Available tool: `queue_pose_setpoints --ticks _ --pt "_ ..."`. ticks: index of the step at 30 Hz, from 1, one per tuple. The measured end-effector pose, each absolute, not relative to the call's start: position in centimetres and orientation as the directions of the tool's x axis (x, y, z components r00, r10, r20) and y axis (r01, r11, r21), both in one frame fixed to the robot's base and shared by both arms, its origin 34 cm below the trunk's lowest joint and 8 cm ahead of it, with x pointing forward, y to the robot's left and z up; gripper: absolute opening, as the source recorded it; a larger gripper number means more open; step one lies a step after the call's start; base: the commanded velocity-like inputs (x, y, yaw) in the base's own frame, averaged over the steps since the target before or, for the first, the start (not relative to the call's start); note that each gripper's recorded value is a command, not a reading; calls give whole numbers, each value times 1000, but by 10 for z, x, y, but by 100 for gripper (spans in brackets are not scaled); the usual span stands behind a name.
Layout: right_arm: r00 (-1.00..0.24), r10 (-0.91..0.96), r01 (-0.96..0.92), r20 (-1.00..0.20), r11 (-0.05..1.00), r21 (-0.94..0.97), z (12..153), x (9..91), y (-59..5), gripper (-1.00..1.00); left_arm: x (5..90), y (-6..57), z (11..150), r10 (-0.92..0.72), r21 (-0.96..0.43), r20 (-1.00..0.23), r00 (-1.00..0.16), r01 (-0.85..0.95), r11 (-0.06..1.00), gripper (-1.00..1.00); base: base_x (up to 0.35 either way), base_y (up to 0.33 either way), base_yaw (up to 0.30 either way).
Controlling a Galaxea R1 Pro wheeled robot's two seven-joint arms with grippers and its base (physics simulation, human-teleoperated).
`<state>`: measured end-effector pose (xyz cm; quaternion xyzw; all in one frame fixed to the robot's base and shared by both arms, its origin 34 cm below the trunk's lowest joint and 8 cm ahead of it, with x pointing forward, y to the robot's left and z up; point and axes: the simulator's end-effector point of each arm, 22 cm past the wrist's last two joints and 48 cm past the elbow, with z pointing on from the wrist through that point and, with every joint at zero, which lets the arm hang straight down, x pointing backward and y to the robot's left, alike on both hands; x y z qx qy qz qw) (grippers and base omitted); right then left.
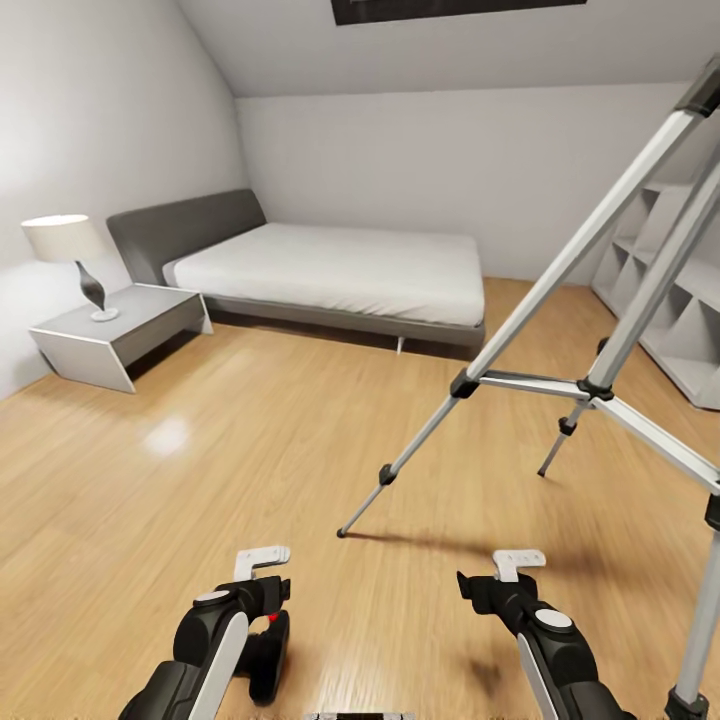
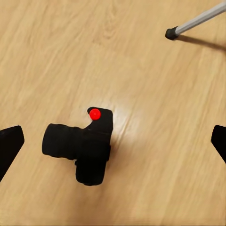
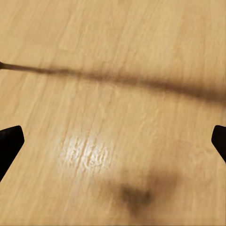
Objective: Attach the digital camera to the camera tripod in the bedroom.
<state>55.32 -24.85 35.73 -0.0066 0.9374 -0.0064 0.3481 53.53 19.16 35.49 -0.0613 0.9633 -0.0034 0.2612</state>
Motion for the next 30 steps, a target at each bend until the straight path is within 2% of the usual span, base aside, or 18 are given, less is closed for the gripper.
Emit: queue_pose_setpoints --ticks 30 --pt "-831 -4 8 -557 1000 -20 299 532 -257 100 514 192 297 -120 -24 -395 -911 -120 992 100 0 0 0"
